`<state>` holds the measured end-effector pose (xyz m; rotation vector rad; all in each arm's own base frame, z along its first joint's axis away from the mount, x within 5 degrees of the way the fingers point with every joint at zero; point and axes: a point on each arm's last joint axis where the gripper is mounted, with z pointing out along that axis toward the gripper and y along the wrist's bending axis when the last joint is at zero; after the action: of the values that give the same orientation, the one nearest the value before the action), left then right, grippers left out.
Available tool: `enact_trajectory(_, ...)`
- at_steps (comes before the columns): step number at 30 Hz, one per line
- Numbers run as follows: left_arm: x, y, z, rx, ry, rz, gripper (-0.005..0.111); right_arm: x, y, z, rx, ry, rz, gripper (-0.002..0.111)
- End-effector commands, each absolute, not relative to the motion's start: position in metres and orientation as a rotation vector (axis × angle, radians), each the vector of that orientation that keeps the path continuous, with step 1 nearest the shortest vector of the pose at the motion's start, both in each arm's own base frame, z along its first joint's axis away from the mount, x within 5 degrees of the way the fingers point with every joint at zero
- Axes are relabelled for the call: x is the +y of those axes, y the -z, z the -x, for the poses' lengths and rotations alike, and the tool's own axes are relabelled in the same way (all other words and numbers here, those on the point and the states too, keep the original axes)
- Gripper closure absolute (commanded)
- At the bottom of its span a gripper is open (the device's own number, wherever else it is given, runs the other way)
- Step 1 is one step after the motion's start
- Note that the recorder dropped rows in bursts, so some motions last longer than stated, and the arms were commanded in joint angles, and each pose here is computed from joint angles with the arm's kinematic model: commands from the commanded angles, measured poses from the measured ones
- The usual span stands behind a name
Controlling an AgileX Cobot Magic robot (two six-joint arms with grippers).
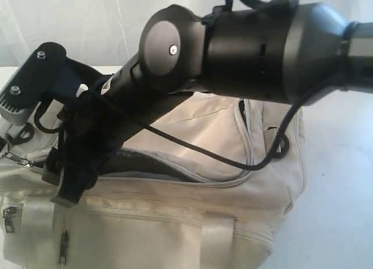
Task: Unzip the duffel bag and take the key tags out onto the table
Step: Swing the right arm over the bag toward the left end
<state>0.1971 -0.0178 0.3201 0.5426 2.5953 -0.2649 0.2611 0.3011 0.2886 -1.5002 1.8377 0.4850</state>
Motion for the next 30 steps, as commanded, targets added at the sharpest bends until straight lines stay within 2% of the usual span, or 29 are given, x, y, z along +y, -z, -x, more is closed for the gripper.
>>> enact_trajectory(1,-0.019,-0.322,-0.195,2.601,0.294,-0.533,0.107,0.311,-0.286,-0.260,1.834,-0.495,1.511,0.043)
enact_trajectory(10,-0.023,-0.321,-0.189,2.643,0.363,-0.595,0.107,0.321,-0.271,-0.264,1.820,-0.418,1.547,0.043)
enact_trajectory(14,-0.023,-0.320,-0.188,2.653,0.379,-0.600,0.107,0.321,-0.281,-0.268,1.764,-0.348,1.586,0.036)
enact_trajectory(18,-0.023,-0.321,-0.189,2.644,0.374,-0.594,0.107,0.323,-0.270,-0.269,1.796,-0.345,1.628,0.036)
enact_trajectory(20,-0.023,-0.321,-0.189,2.637,0.370,-0.590,0.107,0.323,-0.263,-0.268,1.833,-0.355,1.651,0.042)
enact_trajectory(21,-0.023,-0.321,-0.190,2.628,0.363,-0.585,0.107,0.323,-0.263,-0.268,1.850,-0.363,1.643,0.050)
enact_trajectory(23,-0.023,-0.322,-0.193,2.602,0.345,-0.571,0.107,0.322,-0.264,-0.266,1.899,-0.386,1.621,0.074)
enact_trajectory(24,-0.022,-0.323,-0.195,2.586,0.331,-0.562,0.107,0.320,-0.261,-0.262,1.929,-0.396,1.662,0.093)
enact_trajectory(25,-0.021,-0.323,-0.196,2.578,0.321,-0.557,0.107,0.318,-0.260,-0.261,1.944,-0.400,1.683,0.104)
enact_trajectory(26,-0.020,-0.323,-0.199,2.559,0.285,-0.551,0.107,0.317,-0.259,-0.258,1.964,-0.406,1.709,0.108)
enact_trajectory(30,-0.015,-0.318,-0.213,2.540,0.220,-0.500,0.107,0.315,-0.257,-0.255,2.045,-0.436,1.696,0.108)
